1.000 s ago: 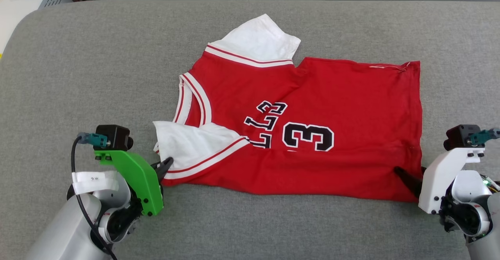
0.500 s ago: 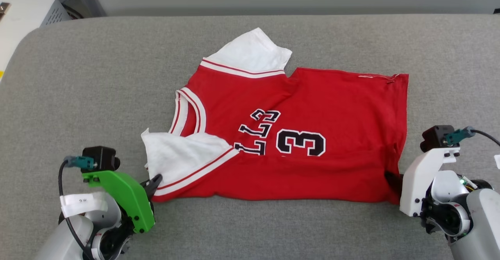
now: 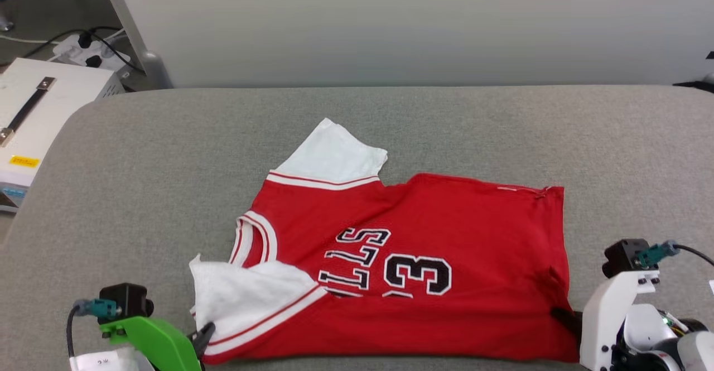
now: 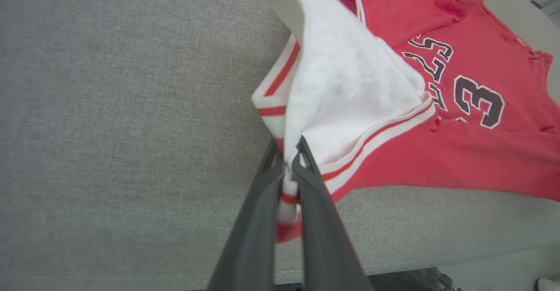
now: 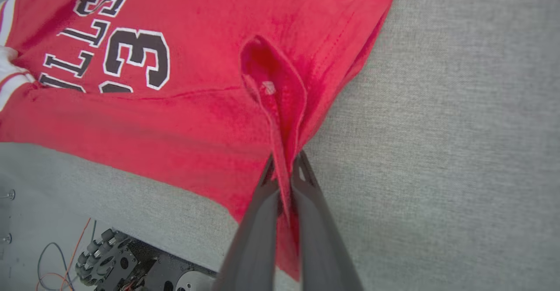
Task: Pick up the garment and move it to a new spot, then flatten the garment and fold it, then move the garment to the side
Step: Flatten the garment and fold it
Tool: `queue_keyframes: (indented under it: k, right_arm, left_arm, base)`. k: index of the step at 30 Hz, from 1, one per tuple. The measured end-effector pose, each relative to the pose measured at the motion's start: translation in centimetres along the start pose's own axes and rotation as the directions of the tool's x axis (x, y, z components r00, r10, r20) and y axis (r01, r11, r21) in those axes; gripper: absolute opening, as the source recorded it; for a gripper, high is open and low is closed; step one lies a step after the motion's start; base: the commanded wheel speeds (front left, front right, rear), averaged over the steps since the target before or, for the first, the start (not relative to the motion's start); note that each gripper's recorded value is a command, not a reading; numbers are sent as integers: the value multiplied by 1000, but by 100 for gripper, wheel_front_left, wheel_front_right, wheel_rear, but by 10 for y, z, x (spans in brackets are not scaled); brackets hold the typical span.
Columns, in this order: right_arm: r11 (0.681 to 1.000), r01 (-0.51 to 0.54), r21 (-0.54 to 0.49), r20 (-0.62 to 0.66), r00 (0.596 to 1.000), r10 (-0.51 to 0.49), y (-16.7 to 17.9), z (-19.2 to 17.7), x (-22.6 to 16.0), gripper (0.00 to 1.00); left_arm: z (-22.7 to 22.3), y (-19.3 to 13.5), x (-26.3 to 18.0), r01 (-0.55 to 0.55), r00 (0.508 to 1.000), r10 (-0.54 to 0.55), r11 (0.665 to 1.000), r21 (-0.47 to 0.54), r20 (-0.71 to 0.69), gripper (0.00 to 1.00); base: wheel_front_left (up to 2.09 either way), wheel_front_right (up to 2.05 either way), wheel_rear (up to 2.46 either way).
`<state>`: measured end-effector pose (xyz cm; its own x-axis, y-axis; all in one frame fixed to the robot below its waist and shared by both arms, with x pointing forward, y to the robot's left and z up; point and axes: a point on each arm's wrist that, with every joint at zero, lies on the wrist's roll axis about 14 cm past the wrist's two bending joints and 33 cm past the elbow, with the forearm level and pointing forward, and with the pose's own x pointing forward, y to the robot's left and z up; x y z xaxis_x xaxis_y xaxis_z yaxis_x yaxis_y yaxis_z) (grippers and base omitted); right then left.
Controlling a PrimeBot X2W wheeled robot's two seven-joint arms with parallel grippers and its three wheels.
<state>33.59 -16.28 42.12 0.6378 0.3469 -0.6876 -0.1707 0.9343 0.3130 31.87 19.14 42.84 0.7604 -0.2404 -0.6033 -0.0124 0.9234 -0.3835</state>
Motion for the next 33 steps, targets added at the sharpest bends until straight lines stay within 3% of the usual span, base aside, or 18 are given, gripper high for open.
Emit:
queue_keyframes:
  k: [8, 9, 10, 11, 13, 14, 18, 22, 26, 33]
  right_arm:
    - [997, 32, 74, -47, 999, -28, -7, -37, -7, 0]
    - [995, 33, 92, -50, 998, -28, -7, -42, -7, 34]
    - [994, 33, 108, -56, 998, -27, -6, -47, -6, 49]
    - [992, 34, 118, -45, 999, -29, -6, -49, -5, 100]
    - [991, 40, 129, -12, 999, -39, -9, -48, -4, 100]
    - [991, 40, 130, 22, 999, -43, -9, -44, -4, 100]
    - [991, 27, 132, 139, 989, -45, -6, -29, -3, 100]
    - [994, 45, 99, 307, 949, -73, -11, 0, -13, 100]
    - [994, 98, 46, 493, 864, -107, -16, 34, -30, 100]
    - [985, 173, -12, 696, 709, -116, -13, 81, -53, 100]
  left_arm:
    - [-32, 6, -9, -21, 998, 18, 999, -37, -67, 0]
    - [-38, 5, -7, -18, 996, 14, 999, -47, -85, 0]
    - [-46, 3, -5, -12, 994, 6, 998, -54, -110, 0]
    - [-50, 3, -3, -16, 993, 8, 998, -62, -119, 0]
    - [-54, 3, 0, -20, 992, 10, 997, -74, -128, 45]
    - [-54, 3, 2, -18, 992, 8, 997, -75, -128, 100]
    - [-35, 6, 10, -29, 999, 27, 998, -59, -45, 100]
    - [-4, 2, 12, -26, 996, 28, 999, -18, 88, 100]
    - [27, -5, 9, -26, 972, 18, 999, 29, 233, 100]
    - [85, -22, 7, -25, 880, -39, 991, 128, 474, 100]
  base:
    - [0, 0, 0]
    - [0, 0, 0]
    - [0, 0, 0]
    - [0, 0, 0]
    - [0, 0, 0]
    - [0, 0, 0]
    - [0, 0, 0]
    - [0, 0, 0]
    - [0, 0, 0]
    - [0, 0, 0]
